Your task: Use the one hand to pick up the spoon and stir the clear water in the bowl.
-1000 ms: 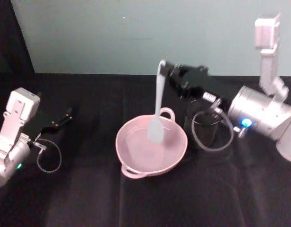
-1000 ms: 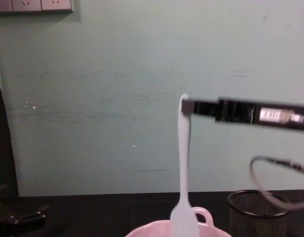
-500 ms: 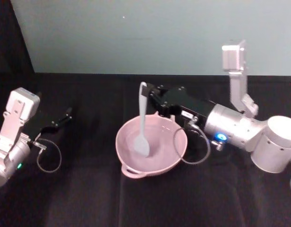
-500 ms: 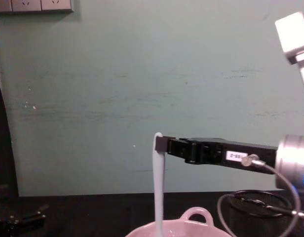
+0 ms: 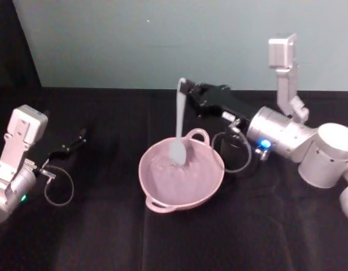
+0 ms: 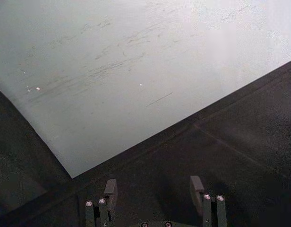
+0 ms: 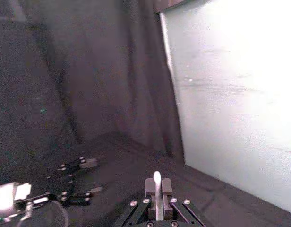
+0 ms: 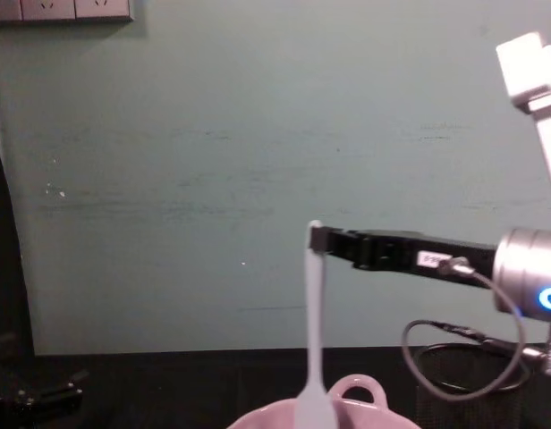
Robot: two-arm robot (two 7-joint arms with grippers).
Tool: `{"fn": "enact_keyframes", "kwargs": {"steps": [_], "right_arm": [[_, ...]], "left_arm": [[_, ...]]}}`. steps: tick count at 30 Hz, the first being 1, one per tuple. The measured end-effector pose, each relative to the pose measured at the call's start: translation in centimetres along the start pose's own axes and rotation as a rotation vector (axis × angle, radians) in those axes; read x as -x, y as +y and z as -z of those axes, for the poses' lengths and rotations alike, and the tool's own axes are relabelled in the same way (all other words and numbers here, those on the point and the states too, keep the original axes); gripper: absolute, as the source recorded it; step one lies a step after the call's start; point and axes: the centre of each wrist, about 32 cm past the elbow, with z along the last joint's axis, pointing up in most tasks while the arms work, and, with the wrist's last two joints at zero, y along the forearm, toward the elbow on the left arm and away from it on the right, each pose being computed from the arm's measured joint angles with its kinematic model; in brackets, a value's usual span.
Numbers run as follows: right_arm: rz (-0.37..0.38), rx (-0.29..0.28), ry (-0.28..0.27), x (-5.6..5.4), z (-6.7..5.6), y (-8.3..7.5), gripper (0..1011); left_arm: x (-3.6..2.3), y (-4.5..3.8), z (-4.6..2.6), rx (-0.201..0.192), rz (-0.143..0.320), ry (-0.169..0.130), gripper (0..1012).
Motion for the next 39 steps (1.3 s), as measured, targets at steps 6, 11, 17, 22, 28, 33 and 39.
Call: {"fn": "enact_keyframes", "kwargs": {"steps": [6, 11, 17, 22, 28, 33, 39], "right_arm": [[0.034, -0.004, -0.014, -0.5, -0.3, -1.5, 85], [0.037, 0.016, -0.041, 0.2, -0.5, -2.9, 85], [-0.005, 0.047, -0.075, 2.2, -0.7, -3.9, 85], [-0.051, 0.044, -0.082, 4.1, -0.6, -4.1, 84], [-0.087, 0.039, -0.070, 5.0, -0.1, -3.5, 84], [-0.101, 0.024, -0.052, 5.0, 0.5, -2.2, 85], [-0.090, -0.003, -0.026, 3.9, 1.0, -0.6, 84]], "left_arm": [[0.00, 0.00, 0.00, 0.000, 0.000, 0.000, 1011], [0.00, 0.00, 0.00, 0.000, 0.000, 0.000, 1011], [0.00, 0.00, 0.00, 0.000, 0.000, 0.000, 1011], [0.00, 0.00, 0.00, 0.000, 0.000, 0.000, 1011], [0.00, 0.00, 0.00, 0.000, 0.000, 0.000, 1011], [0.00, 0.00, 0.00, 0.000, 0.000, 0.000, 1011], [0.00, 0.00, 0.00, 0.000, 0.000, 0.000, 1011]]}}
